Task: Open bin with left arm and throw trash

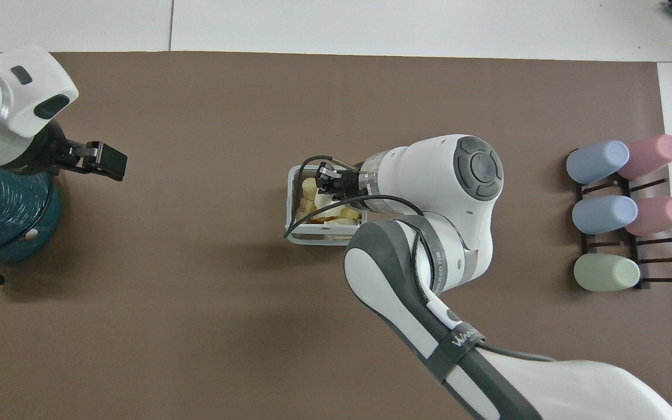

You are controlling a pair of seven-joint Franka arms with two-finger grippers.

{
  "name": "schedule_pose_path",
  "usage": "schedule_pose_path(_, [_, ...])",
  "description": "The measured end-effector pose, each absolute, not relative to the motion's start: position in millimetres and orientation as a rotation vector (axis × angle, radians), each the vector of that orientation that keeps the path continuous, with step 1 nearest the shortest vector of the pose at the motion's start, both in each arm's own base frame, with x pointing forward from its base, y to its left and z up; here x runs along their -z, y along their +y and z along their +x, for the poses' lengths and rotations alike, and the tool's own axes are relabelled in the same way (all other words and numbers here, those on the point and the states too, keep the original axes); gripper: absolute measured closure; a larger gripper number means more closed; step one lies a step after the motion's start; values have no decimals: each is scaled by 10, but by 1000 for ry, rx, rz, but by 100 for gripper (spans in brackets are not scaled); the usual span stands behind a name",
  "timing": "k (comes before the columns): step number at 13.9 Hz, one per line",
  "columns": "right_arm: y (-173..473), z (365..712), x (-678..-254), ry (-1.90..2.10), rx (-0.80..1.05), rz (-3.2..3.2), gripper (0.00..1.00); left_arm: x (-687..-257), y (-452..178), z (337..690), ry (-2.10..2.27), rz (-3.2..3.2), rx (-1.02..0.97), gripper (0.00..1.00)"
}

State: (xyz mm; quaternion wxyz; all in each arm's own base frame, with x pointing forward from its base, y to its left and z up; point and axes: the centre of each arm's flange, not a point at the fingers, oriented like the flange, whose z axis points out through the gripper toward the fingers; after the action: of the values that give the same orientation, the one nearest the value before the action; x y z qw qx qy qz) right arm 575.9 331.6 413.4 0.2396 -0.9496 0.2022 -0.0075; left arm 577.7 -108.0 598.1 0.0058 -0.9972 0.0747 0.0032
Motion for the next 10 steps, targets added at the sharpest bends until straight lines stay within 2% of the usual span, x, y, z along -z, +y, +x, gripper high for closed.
schedule_pose_path(1, [3318, 5753, -4123, 554, 18, -2601, 61, -5981, -1083, 5781, 234, -3124, -4, 4])
schedule_pose_path(2, [3317, 5751, -4117, 554, 17, -2602, 46, -5980, -1086, 5785, 234, -3125, 2, 4])
schedule_pose_path(5, [3316, 5749, -4112, 555, 16, -2602, 16, -5946, -1090, 5786, 234, -3128, 14, 3])
schedule_pose_path(6, [3316, 5749, -4112, 555, 16, -2602, 11, -5935, -1091, 5779, 235, -3128, 15, 3])
schedule_pose_path(7, [3316, 5749, -4112, 555, 16, -2602, 11, -5931, -1090, 5773, 235, -3128, 17, 0])
schedule_pose_path(8, [3315, 5751, -4115, 555, 18, -2601, 3, -5932, -1090, 5769, 235, -3128, 19, 0])
schedule_pose_path(10, [3299, 5777, -4148, 554, 46, -2596, 0, -5933, -1092, 5766, 235, -3128, 24, 0])
